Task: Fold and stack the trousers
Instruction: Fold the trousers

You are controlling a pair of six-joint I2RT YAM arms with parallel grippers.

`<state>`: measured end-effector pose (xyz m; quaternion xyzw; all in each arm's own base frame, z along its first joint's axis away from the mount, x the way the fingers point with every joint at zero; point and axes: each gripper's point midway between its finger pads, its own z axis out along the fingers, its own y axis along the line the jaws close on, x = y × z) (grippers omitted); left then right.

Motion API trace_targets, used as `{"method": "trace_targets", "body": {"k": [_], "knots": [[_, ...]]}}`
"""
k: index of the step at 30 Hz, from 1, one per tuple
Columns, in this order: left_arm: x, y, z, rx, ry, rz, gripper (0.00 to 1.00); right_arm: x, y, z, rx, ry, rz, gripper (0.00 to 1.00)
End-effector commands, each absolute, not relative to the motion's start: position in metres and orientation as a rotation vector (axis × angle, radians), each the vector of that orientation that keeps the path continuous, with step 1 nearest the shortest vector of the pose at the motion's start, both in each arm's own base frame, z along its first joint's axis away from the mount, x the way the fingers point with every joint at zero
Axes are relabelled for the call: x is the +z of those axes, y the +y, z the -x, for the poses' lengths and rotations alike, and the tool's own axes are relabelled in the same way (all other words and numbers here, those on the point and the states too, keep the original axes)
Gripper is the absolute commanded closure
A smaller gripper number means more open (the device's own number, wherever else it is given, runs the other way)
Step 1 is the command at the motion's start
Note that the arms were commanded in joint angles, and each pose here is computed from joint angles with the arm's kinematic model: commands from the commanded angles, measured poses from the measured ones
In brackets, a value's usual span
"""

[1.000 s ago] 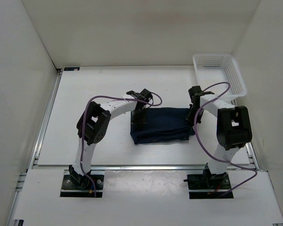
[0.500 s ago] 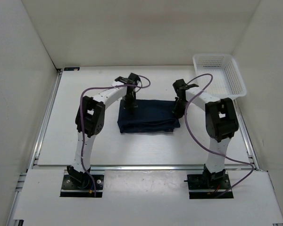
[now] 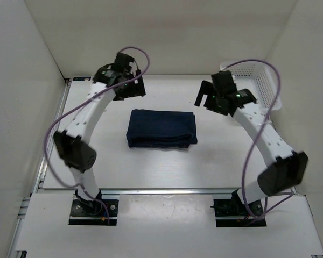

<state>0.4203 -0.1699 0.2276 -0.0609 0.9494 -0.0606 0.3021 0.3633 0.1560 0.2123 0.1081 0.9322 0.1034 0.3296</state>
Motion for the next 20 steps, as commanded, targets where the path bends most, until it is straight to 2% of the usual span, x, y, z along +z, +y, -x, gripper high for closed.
{"method": "trace_targets", "body": {"k": [1,3,5,6,11,20], "knots": [[0.305,-0.137,-0.38,-0.177,2.341,0.191,0.01,0.25,0.12,-0.341,0.151,2.325,-0.261,0.01],[0.321,-0.123,-0.358,-0.183,2.295,0.209,0.01,0.257,0.105,-0.321,0.111,2.313,-0.265,0.01],[0.305,-0.115,-0.342,-0.174,2.32,0.252,0.01,0.247,0.093,-0.305,0.061,2.34,-0.283,0.01],[0.315,-0.11,-0.328,-0.2,2.279,0.265,0.01,0.248,0.081,-0.293,0.018,2.339,-0.294,0.01],[0.277,-0.091,-0.284,-0.17,2.328,0.325,0.01,0.228,0.058,-0.25,-0.016,2.348,-0.356,0.01],[0.278,-0.061,-0.238,-0.136,2.268,0.447,0.01,0.218,0.036,-0.227,-0.094,2.339,-0.405,0.01]]}}
